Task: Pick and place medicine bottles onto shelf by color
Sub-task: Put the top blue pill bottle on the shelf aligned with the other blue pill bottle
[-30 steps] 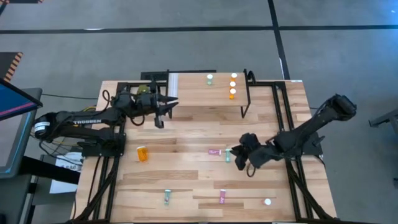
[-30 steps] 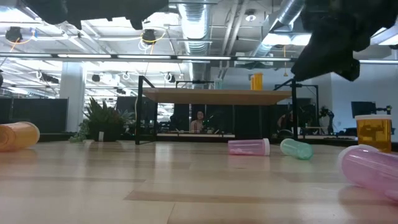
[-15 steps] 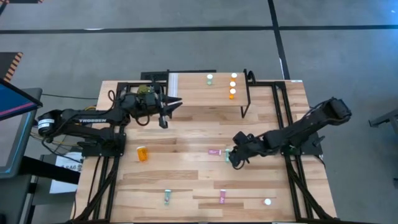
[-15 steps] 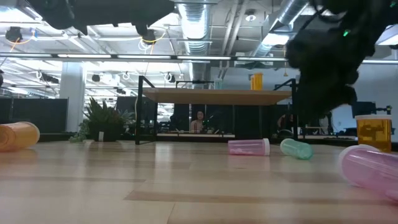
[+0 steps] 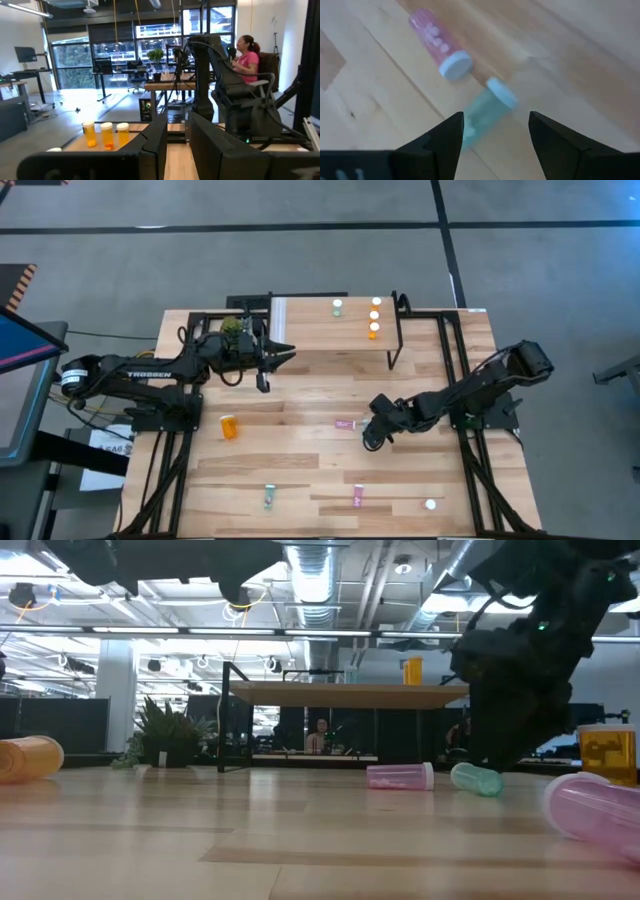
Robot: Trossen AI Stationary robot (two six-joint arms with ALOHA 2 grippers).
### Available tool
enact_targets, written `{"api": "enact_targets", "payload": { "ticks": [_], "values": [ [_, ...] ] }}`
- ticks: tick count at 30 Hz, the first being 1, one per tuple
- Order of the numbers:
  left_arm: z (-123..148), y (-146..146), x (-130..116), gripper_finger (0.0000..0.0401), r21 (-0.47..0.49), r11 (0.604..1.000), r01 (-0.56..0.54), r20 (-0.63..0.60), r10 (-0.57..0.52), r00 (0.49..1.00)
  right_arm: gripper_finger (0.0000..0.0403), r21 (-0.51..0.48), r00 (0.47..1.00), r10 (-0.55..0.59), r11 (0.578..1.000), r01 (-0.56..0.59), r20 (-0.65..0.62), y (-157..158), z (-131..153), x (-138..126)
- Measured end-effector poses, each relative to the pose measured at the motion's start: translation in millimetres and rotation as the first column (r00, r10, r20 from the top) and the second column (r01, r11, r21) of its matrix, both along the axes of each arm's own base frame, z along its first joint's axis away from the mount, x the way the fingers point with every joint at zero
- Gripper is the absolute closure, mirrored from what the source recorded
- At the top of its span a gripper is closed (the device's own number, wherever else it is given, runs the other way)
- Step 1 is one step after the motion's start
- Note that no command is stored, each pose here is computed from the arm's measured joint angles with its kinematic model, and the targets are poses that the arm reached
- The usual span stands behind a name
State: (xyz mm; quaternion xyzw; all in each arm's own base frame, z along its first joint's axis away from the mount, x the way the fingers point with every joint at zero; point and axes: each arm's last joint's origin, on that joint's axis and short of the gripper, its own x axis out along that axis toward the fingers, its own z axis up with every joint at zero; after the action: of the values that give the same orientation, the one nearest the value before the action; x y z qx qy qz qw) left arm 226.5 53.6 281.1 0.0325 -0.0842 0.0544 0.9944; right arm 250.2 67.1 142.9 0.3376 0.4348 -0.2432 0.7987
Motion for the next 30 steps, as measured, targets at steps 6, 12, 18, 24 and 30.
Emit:
{"api": "enact_targets", "payload": {
  "ticks": [6,12,18,24,30],
  "values": [
    [0.1,-4.5,1.1,0.0335,-0.017,1.0,0.0,0.003,0.0,1.0,0.0154,0.008,0.999,0.028,1.0,-0.028,-0.024,5.3,-6.4,10.1],
    [-1.8,-10.4,2.7,0.0335,-0.04,0.999,0.01,-0.015,-0.011,1.0,0.0154,-0.028,0.985,0.134,0.99,-0.138,-0.104,10.7,-14.2,18.5],
    [-3.0,-17.6,4.2,0.0335,-0.048,0.999,0.003,-0.026,-0.004,1.0,0.0154,-0.063,0.952,0.207,0.972,-0.226,-0.226,11.8,-12.5,20.3],
    [-4.0,-21.4,5.0,0.0335,-0.051,0.999,0.016,-0.037,-0.018,0.999,0.0172,-0.072,0.91,0.29,0.943,-0.324,-0.297,11.9,-8.3,19.6],
    [-6.4,-27.9,6.1,0.0335,-0.054,0.997,0.048,-0.062,-0.051,0.997,0.0217,-0.079,0.884,0.324,0.926,-0.37,-0.339,11.0,-8.4,16.7]
  ]
}}
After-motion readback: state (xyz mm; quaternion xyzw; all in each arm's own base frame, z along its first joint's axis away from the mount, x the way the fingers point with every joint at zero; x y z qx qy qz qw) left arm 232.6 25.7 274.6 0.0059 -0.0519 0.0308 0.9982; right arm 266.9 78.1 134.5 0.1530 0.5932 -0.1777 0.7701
